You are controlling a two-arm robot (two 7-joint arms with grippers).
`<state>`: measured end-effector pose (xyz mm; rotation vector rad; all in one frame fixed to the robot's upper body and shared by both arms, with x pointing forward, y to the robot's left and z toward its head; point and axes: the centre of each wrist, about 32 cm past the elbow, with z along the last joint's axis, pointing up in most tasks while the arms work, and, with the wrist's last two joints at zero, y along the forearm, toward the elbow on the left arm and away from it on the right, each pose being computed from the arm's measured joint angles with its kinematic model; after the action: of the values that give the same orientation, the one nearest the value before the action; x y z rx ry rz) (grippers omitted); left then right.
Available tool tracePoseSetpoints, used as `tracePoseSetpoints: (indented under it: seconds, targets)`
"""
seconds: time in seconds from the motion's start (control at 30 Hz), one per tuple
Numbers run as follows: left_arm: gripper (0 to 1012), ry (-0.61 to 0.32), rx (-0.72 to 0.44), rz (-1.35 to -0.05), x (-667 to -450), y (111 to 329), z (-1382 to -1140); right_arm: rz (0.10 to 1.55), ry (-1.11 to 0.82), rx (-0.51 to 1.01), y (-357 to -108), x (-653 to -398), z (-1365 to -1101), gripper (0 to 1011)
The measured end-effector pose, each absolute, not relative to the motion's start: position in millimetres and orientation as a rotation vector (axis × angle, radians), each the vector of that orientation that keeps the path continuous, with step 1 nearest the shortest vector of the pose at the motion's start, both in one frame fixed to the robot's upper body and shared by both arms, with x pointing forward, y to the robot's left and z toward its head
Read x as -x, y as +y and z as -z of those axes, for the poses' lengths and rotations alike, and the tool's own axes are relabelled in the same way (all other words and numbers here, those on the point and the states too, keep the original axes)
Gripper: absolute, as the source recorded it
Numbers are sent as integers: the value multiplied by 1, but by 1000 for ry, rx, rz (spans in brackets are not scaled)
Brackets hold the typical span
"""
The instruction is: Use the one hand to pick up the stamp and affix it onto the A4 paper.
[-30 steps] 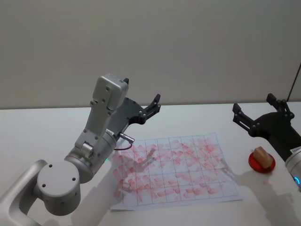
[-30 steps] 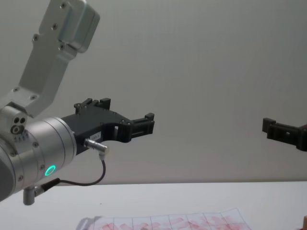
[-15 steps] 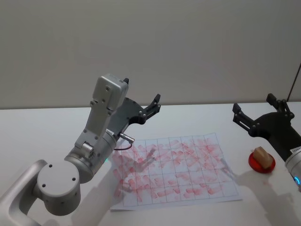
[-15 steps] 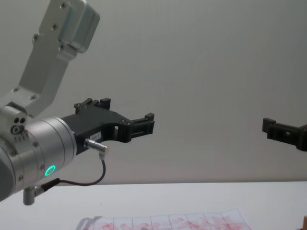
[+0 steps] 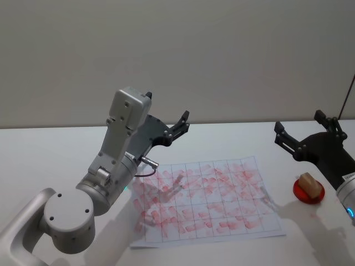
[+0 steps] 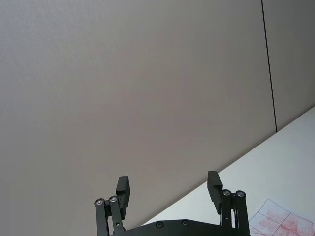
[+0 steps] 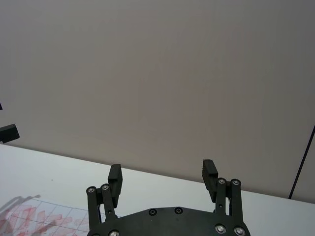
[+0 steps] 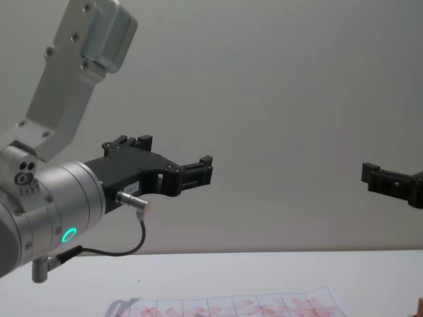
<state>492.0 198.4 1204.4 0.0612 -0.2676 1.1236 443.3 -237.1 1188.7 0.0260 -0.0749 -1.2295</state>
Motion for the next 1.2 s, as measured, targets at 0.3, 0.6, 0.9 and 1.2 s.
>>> tracePoseSetpoints:
  seconds: [0.3, 0.6, 0.9, 1.2]
  targets:
    - [1001, -268, -61, -1124, -492, 198, -1204, 1232, -68, -20, -239, -441, -1187, 1001]
    - [1001, -268, -61, -1124, -492, 198, -1204, 1272, -20, 10, -247, -428, -1181, 1001]
    - [1001, -268, -61, -1124, -492, 198, -1204, 1320, 51, 68, -251, -414, -1171, 1001]
    - [1001, -268, -61, -1124, -492, 198, -1204, 1359, 115, 145, -254, -408, -1162, 1001]
